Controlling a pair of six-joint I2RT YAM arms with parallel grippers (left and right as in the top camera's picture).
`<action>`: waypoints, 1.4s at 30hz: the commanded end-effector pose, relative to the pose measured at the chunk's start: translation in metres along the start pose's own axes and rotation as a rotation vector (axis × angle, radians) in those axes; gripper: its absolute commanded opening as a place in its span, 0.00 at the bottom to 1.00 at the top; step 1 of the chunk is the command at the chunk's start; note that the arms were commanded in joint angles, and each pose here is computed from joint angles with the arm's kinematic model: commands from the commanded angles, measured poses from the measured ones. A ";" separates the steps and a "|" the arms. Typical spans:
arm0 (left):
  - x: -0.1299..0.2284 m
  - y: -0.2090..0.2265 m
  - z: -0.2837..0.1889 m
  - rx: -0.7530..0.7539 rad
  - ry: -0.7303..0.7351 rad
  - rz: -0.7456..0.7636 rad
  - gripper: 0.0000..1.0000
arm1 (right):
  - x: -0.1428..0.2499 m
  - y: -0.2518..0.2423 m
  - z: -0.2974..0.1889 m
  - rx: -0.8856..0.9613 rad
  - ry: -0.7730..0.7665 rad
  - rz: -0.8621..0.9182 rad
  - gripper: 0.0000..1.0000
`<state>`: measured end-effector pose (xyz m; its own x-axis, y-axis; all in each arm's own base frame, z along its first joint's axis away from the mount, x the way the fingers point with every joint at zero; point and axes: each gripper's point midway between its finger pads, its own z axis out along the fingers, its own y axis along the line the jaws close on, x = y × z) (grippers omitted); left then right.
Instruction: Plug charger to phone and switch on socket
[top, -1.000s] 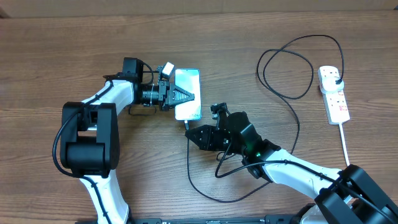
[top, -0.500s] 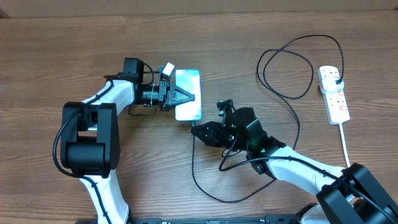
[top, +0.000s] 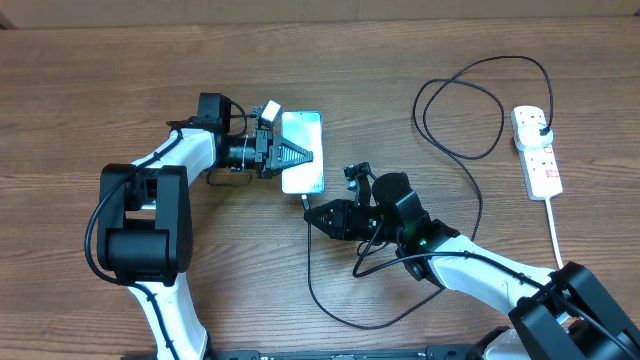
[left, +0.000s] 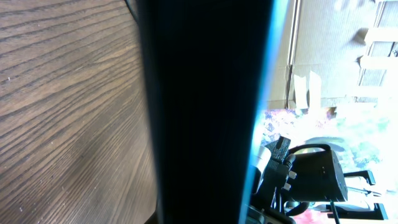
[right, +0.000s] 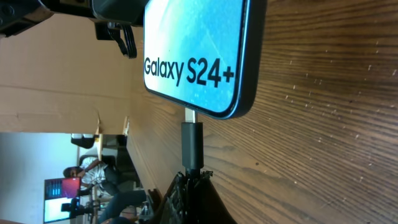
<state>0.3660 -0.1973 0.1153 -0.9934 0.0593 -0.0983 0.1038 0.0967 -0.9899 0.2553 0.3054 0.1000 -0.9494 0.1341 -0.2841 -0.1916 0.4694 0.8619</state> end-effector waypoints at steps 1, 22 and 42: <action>0.000 -0.022 -0.002 0.046 0.002 0.038 0.04 | 0.000 0.000 0.003 0.023 -0.027 -0.048 0.04; -0.001 -0.020 -0.001 0.031 0.001 -0.033 0.04 | 0.018 0.020 0.011 -0.031 0.007 -0.070 0.04; -0.003 -0.015 -0.001 0.006 -0.004 -0.083 0.04 | -0.005 0.013 0.001 0.097 -0.199 -0.073 0.04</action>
<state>0.3689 -0.1969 0.1106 -0.9991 0.0389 0.0137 -0.0084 0.1314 -0.9913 0.2558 0.3151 0.1077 -0.8797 0.2372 -0.4122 -0.2204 0.5648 0.7953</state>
